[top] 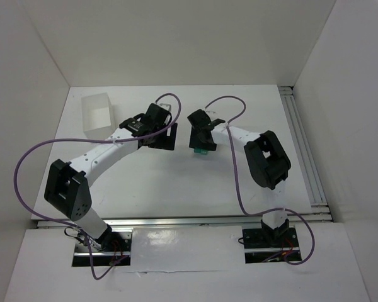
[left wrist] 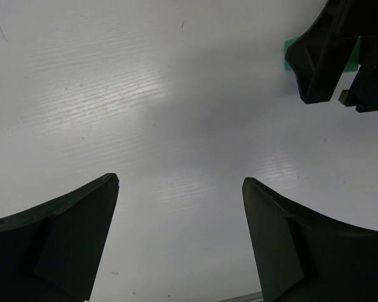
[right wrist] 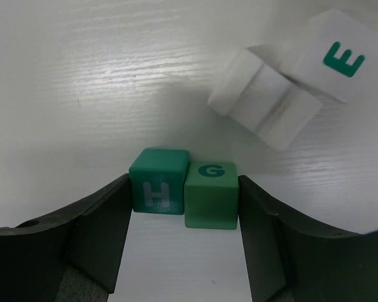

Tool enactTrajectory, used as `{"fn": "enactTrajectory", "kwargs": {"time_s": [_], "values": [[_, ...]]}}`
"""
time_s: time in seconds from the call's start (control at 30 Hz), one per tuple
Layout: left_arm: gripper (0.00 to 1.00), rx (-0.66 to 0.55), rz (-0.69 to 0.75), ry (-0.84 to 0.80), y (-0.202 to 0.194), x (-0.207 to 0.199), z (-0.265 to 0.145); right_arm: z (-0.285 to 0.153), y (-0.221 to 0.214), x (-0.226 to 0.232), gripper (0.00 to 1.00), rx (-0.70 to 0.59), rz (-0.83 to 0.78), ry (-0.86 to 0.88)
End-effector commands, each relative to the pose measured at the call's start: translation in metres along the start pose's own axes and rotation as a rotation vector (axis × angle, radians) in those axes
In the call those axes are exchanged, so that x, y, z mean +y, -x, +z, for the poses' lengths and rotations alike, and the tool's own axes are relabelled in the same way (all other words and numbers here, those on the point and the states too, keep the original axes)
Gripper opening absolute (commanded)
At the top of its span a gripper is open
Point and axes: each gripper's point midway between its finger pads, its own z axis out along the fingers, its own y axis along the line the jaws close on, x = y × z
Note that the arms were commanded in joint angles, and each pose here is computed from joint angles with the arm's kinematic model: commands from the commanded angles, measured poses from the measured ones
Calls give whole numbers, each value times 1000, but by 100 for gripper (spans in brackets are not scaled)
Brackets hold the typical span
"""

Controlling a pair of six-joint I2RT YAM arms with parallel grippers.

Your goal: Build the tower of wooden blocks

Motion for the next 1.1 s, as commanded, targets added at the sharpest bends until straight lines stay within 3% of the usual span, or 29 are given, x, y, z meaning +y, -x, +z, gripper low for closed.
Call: {"fn": "enactTrajectory", "kwargs": {"time_s": [0.0, 0.33, 0.57, 0.8, 0.93, 1.07], "values": [[92, -15, -56, 19, 6, 7, -7, -12, -17, 9, 68, 26, -81, 30], [91, 61, -178, 41, -9, 37, 0, -16, -50, 13, 68, 80, -167, 30], [90, 51, -203, 22, -3, 41, -1, -18, -44, 18, 76, 67, -171, 42], [88, 70, -195, -14, -9, 35, 5, -20, -50, 21, 94, 68, -169, 37], [88, 82, -194, -20, -11, 34, 7, -20, -50, 19, 94, 67, -151, 19], [88, 82, -194, -20, -11, 34, 7, -21, -50, 22, 84, 54, -147, 21]]}}
